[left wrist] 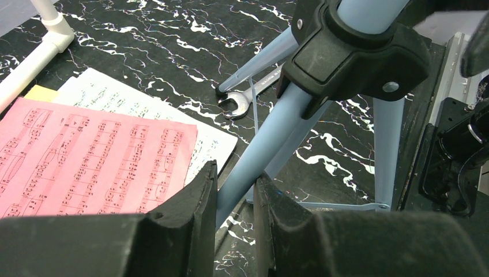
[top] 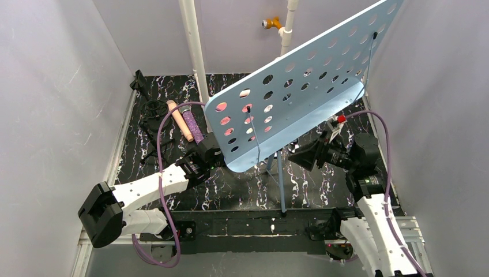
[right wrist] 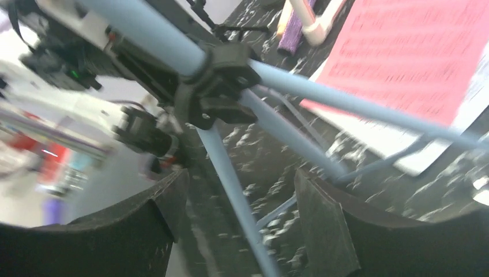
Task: Pack up the instrument practice props
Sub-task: Unscrew the knob on the music stand, then close the music stand at the center of the board.
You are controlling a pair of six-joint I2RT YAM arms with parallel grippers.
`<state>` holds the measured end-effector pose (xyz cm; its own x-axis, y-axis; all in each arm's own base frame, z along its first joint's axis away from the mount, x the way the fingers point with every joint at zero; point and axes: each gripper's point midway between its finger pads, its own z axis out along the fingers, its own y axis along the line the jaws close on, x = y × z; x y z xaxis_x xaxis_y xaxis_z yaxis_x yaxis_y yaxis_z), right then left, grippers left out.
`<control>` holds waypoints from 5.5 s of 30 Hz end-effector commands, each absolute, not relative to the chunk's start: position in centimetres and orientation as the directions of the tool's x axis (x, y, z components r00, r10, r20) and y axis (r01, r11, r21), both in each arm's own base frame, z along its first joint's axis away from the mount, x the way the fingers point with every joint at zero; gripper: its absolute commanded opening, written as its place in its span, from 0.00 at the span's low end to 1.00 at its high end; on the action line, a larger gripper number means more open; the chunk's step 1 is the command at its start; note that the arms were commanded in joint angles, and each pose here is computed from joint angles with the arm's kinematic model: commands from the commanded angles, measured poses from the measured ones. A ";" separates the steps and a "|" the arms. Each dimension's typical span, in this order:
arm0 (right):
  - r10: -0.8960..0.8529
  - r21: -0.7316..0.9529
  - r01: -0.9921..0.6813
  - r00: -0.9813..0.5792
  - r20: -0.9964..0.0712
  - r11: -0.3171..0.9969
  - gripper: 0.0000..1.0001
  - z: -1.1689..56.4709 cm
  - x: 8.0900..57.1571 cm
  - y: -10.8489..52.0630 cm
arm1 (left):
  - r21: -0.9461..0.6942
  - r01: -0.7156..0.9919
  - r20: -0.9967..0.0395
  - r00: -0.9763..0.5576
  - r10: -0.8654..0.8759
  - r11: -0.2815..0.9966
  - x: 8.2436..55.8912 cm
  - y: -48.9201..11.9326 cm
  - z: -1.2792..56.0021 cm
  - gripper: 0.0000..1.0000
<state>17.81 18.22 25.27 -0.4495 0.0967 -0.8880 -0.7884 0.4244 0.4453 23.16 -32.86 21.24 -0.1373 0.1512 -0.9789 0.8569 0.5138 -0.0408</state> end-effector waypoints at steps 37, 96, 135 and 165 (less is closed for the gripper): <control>0.422 0.991 0.129 -0.898 0.126 -0.021 0.59 30.3 20.6 20.9 | -0.227 0.833 -0.947 -0.310 0.086 0.504 21.3 -33.0 20.7 0.00; 0.021 -0.013 -0.983 0.017 -1.000 0.181 0.24 29.2 17.5 20.4 | -0.235 0.838 -0.948 -0.310 0.075 0.492 21.2 -33.3 21.3 0.00; -0.280 -0.361 -0.843 0.263 -0.923 0.398 0.76 20.7 24.6 17.4 | -0.274 0.856 -0.935 -0.344 0.089 0.439 20.5 -34.3 21.1 0.00; -0.148 -0.329 -0.902 0.298 -0.943 0.279 0.01 27.1 24.3 20.3 | -0.391 0.836 -0.912 -0.408 -0.042 0.385 21.2 -36.9 25.7 0.00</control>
